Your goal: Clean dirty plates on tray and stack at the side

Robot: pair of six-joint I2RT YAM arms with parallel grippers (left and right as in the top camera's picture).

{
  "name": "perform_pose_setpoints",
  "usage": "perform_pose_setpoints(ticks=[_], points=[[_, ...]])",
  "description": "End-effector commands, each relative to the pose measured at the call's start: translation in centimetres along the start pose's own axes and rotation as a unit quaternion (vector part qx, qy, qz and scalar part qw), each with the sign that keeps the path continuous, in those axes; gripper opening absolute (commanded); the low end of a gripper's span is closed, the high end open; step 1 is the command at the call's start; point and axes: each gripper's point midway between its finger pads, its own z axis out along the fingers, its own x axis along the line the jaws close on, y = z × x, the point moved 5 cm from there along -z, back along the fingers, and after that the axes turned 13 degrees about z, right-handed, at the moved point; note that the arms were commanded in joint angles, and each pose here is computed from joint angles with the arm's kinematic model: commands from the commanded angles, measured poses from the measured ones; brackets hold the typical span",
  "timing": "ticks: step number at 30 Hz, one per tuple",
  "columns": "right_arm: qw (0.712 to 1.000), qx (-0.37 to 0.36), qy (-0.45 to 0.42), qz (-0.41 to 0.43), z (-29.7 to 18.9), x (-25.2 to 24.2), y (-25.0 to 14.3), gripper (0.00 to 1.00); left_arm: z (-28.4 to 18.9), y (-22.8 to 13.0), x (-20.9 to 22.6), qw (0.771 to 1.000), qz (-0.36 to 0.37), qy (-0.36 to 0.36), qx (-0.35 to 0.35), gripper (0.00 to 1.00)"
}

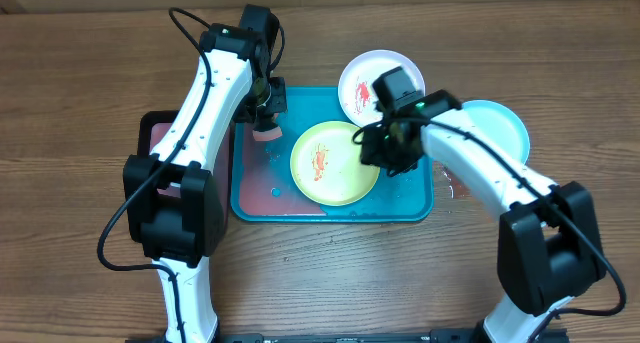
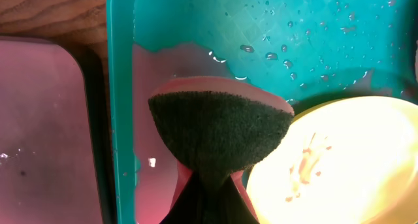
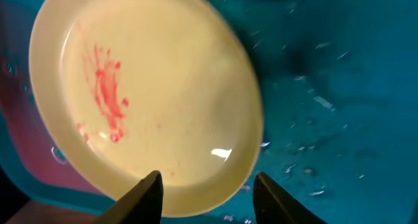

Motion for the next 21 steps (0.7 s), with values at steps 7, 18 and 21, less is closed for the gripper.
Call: perform_pose_setpoints(ticks=[7, 18, 21], points=[[1.000, 0.013, -0.009, -0.005, 3.2, -1.2, 0.9, 0.42, -0.5, 0.3, -0.7, 1.000, 0.019, -0.001, -0.010, 0.04], [0.999, 0.039, -0.002, 0.014, 5.4, -0.6, 0.2, 0.29, -0.5, 0.4, -0.8, 1.000, 0.020, -0.001, -0.011, 0.04], [0.999, 0.045, 0.002, 0.021, 5.6, -0.5, 0.1, 0.24, -0.5, 0.4, -0.8, 1.000, 0.020, -0.001, -0.011, 0.04]])
